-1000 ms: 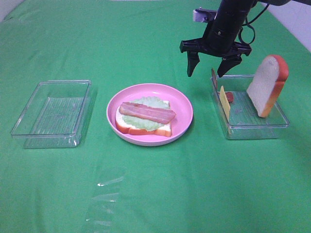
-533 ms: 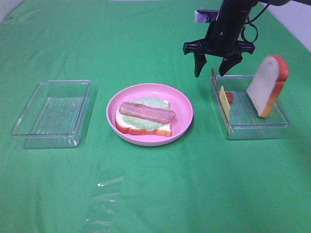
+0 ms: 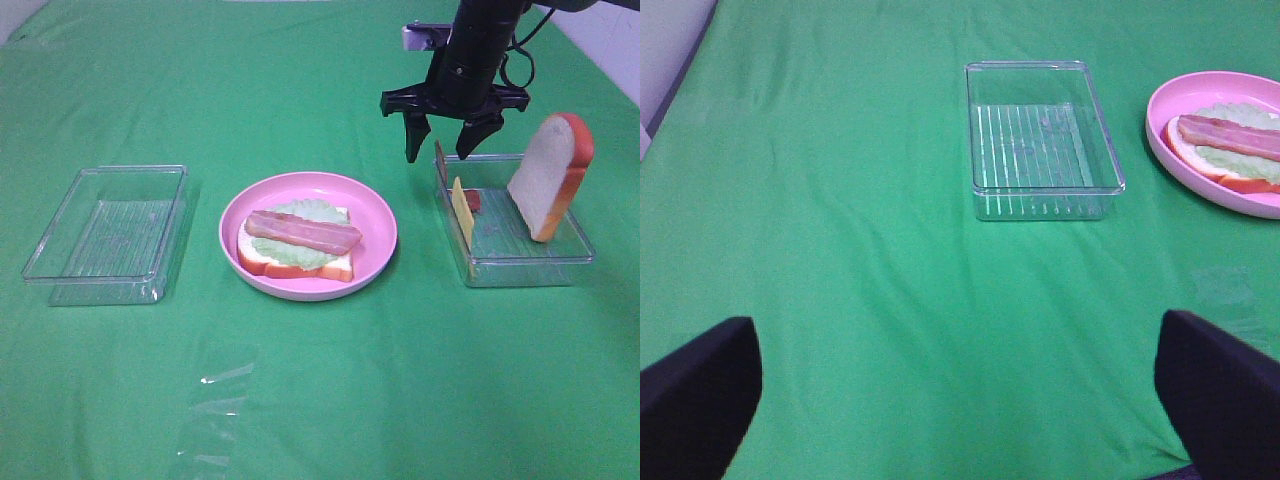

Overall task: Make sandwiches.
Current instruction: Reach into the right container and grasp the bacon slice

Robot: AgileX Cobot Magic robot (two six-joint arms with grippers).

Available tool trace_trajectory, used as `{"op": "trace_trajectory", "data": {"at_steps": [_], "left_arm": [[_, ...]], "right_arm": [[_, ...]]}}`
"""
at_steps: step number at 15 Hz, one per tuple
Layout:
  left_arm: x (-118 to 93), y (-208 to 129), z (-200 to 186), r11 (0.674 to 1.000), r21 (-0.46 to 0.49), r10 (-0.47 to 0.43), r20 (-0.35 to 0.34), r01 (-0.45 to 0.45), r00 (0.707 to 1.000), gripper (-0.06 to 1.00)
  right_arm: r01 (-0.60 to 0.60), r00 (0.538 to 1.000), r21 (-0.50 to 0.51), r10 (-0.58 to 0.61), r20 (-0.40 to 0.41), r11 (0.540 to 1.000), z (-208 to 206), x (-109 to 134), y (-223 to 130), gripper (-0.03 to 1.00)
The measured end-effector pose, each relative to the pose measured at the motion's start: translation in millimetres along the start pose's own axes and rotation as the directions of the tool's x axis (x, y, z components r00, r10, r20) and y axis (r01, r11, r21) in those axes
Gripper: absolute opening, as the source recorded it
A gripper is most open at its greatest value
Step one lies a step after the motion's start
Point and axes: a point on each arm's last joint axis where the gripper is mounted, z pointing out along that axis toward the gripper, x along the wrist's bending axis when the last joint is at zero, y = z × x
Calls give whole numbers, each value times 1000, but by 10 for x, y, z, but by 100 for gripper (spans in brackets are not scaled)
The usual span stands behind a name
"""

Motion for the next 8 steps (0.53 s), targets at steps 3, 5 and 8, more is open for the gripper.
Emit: {"op": "trace_trajectory", "data": {"at_steps": [3,5,8], "left_arm": [[0,0,0,1000,0,0,0,0,1000,99],[0,0,0,1000,0,0,0,0,1000,99],[0,0,0,1000,0,0,0,0,1000,99]], "right_arm": [[0,1000,11,0,1,1000,37,0,-4,62],[0,1000,19,0,2,1000,62,-1,-8,50],[0,1000,23,0,3,1000,82,-1,-9,16]]}}
